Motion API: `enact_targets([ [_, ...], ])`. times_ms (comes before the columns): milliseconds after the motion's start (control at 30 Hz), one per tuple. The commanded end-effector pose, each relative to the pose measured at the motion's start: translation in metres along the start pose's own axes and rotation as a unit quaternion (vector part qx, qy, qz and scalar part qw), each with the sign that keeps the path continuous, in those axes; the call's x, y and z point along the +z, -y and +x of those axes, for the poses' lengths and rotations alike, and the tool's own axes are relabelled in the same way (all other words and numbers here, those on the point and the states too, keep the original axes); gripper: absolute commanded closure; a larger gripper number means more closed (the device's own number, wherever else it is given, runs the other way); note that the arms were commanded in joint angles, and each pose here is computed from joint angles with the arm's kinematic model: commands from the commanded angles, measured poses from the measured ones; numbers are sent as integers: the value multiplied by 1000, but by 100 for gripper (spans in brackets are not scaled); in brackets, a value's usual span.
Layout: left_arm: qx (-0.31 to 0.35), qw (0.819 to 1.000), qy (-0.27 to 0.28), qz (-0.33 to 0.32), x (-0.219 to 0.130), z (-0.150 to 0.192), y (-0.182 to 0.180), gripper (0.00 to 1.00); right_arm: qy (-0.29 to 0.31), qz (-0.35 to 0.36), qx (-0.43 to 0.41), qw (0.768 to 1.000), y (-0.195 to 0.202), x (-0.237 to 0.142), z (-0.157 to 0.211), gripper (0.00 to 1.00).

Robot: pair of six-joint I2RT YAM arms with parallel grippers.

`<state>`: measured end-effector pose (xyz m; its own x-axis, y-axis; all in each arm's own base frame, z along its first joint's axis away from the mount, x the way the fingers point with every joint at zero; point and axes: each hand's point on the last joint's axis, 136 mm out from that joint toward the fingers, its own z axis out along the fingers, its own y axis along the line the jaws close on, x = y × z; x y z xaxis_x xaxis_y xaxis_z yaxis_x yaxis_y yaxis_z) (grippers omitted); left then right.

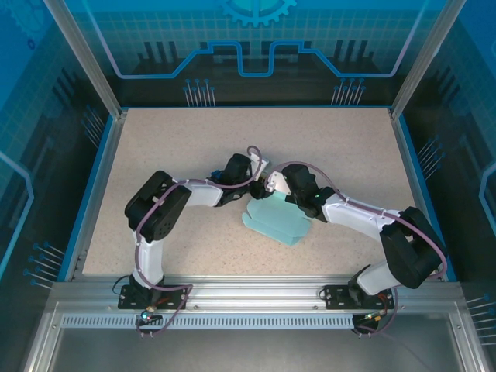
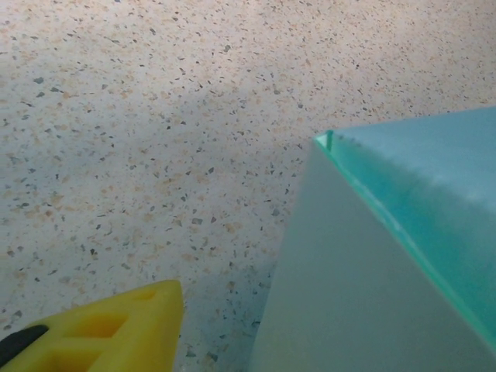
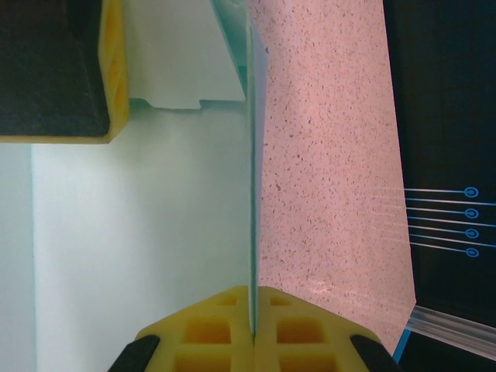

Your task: Fold the paper box

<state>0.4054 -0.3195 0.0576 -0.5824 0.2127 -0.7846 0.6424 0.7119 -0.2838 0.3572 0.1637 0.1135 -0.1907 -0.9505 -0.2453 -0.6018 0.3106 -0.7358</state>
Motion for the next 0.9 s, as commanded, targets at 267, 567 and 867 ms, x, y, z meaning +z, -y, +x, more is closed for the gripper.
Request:
enact_targets([
  [267, -13, 999, 4, -49, -23, -5, -31, 47, -33, -5, -14, 999, 1, -4, 12, 100],
  [567, -9, 998, 11, -63, -19, -7, -34, 74, -43, -16, -19, 999, -6, -2, 13, 100],
  [867, -48, 991, 31, -121, -21, -14, -53, 70, -30, -30, -4, 999, -13, -5, 8, 100],
])
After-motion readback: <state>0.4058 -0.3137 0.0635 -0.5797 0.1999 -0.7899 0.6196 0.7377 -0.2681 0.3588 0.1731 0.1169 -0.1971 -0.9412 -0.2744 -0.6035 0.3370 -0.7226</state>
